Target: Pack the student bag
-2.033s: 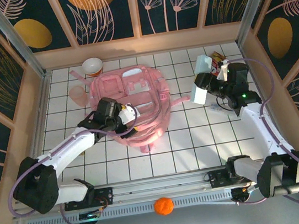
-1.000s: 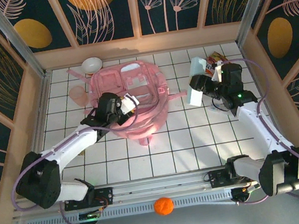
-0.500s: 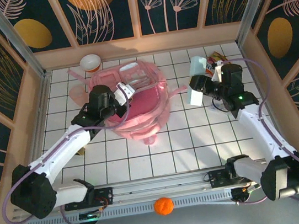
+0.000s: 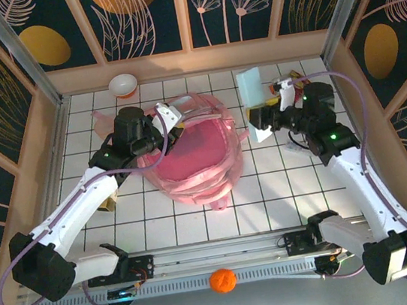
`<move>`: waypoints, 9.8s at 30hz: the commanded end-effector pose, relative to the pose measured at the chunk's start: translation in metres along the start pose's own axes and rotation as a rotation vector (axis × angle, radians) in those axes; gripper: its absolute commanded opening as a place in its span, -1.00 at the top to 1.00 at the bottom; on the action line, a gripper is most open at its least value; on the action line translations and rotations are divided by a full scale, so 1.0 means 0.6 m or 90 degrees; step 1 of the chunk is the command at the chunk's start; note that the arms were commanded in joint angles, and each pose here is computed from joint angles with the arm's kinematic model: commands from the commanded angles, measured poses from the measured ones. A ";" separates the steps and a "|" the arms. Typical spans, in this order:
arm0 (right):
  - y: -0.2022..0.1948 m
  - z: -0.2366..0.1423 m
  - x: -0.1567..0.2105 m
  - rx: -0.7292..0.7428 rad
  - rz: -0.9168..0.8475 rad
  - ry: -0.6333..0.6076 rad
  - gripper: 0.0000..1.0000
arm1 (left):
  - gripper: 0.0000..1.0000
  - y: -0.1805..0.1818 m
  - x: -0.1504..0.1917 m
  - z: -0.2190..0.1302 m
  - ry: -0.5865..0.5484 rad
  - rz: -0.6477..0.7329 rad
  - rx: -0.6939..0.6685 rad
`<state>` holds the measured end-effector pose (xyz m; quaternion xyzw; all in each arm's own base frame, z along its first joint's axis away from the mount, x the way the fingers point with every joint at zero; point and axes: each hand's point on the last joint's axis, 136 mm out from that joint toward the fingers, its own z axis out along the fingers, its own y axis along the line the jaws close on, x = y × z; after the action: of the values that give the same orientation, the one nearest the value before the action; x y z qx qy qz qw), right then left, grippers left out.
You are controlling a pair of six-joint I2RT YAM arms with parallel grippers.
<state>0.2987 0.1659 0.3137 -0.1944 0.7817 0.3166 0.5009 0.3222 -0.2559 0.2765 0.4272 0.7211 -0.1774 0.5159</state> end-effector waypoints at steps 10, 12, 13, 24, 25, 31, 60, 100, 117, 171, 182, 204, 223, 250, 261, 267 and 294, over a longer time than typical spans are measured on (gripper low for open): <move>0.088 -0.016 0.097 -0.127 -0.502 0.104 0.55 | 1.00 0.014 -0.111 -0.037 -0.119 0.014 -0.014; 0.085 -0.008 0.121 -0.132 -0.541 0.144 0.56 | 1.00 0.015 -0.116 -0.039 -0.125 0.015 -0.014; 0.083 -0.002 0.127 -0.128 -0.554 0.157 0.57 | 1.00 0.014 -0.118 -0.040 -0.127 0.014 -0.013; 0.120 0.115 0.186 -0.136 -0.812 0.199 0.57 | 1.00 0.002 -0.159 -0.060 -0.179 0.005 0.021; 0.127 0.125 0.184 -0.139 -0.829 0.186 0.57 | 1.00 0.001 -0.159 -0.060 -0.179 0.006 0.023; 0.134 0.186 0.198 -0.142 -0.900 0.176 0.56 | 1.00 -0.004 -0.164 -0.063 -0.186 0.004 0.033; 0.103 0.391 0.220 0.001 -0.887 0.045 0.25 | 1.00 -0.013 -0.190 -0.077 -0.242 0.007 0.054; 0.180 0.219 0.230 -0.082 -0.653 0.099 -0.98 | 1.00 0.003 -0.145 -0.057 -0.203 -0.011 0.006; 0.036 0.018 0.072 0.239 -0.144 0.014 -0.99 | 1.00 0.022 -0.118 -0.053 -0.189 -0.042 -0.046; -0.416 -0.068 0.397 0.340 -0.056 0.712 -0.60 | 1.00 0.001 -0.097 -0.040 -0.140 -0.049 0.004; -0.486 -0.048 0.364 0.399 0.059 0.636 -0.58 | 1.00 -0.002 -0.098 -0.036 -0.141 -0.041 0.012; -0.481 -0.125 0.334 0.534 0.430 0.471 -0.56 | 1.00 -0.006 -0.095 -0.020 -0.142 -0.051 0.033; -0.472 -0.112 0.375 0.604 0.668 0.390 0.02 | 1.00 -0.007 -0.095 -0.025 -0.151 -0.051 0.029; -0.442 -0.078 0.444 0.633 0.612 0.536 -0.02 | 1.00 -0.010 -0.090 -0.023 -0.149 -0.057 0.032; -0.433 -0.078 0.380 0.611 0.577 0.448 0.37 | 1.00 -0.011 -0.092 -0.026 -0.154 -0.057 0.035; -0.344 -0.029 0.244 0.487 0.445 0.292 0.40 | 1.00 -0.013 -0.096 -0.029 -0.167 -0.062 0.039; 0.112 0.088 0.240 -0.024 -0.566 0.204 0.58 | 1.00 -0.017 -0.112 -0.032 -0.186 -0.064 0.054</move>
<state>0.2123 0.2586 0.1964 -0.4915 0.7183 0.1899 0.4544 0.3120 -0.2731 0.2998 0.3841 0.6989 -0.2743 0.5374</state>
